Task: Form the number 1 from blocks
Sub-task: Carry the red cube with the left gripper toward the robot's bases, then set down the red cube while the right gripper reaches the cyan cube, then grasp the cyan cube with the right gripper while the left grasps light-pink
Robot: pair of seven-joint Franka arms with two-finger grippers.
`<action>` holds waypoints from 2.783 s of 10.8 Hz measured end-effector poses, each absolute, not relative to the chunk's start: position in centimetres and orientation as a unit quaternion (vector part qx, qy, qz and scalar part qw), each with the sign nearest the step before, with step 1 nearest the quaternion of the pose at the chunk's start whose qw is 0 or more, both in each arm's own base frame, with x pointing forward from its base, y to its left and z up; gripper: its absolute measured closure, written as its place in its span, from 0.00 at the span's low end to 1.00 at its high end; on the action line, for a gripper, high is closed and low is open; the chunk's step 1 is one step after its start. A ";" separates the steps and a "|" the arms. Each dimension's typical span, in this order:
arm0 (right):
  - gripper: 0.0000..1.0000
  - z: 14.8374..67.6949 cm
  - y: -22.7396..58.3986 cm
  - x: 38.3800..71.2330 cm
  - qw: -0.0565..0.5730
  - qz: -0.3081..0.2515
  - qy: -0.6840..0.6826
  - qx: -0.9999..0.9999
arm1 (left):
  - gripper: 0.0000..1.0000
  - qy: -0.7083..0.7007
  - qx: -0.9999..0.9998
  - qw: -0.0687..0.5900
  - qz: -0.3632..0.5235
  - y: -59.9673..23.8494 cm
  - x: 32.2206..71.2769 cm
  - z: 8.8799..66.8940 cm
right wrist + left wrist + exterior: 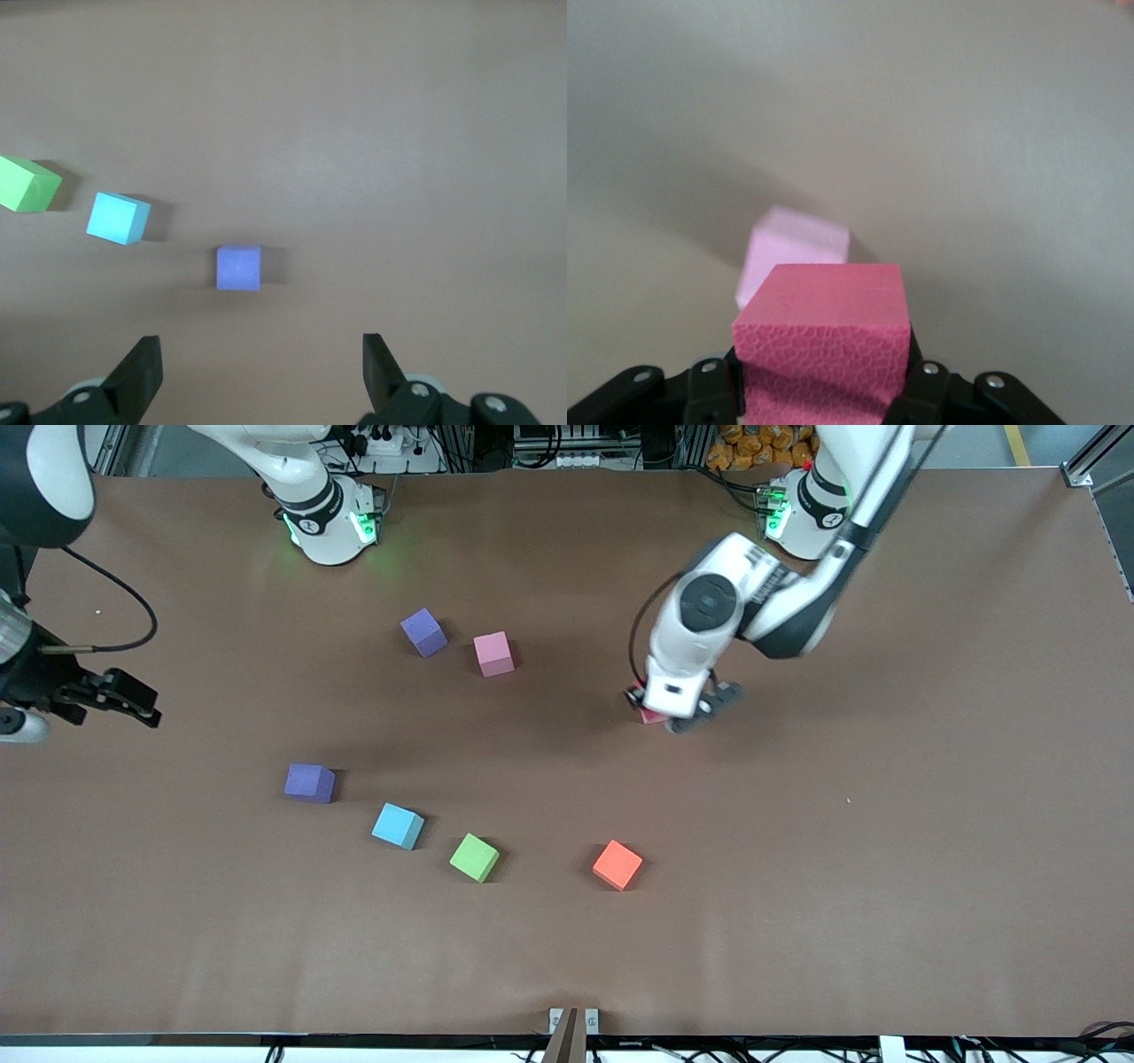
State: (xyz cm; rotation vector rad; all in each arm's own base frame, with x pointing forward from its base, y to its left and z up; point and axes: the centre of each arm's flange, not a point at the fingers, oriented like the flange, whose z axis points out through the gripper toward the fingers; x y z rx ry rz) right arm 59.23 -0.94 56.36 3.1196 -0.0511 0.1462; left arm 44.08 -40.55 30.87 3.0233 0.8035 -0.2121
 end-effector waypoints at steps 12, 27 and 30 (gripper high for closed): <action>0.00 48.5 3.6 63.6 -0.002 0.049 -0.039 0.998 | 0.39 0.026 0.999 0.004 -0.040 -57.5 14.1 25.4; 0.00 26.7 18.0 66.7 -0.025 0.047 -0.165 0.985 | 0.00 -0.010 0.999 -0.024 -0.030 -58.7 11.7 22.7; 0.00 24.2 18.9 66.7 -0.022 0.042 -0.159 0.986 | 0.00 0.075 0.997 -0.024 -0.004 -55.5 22.4 25.6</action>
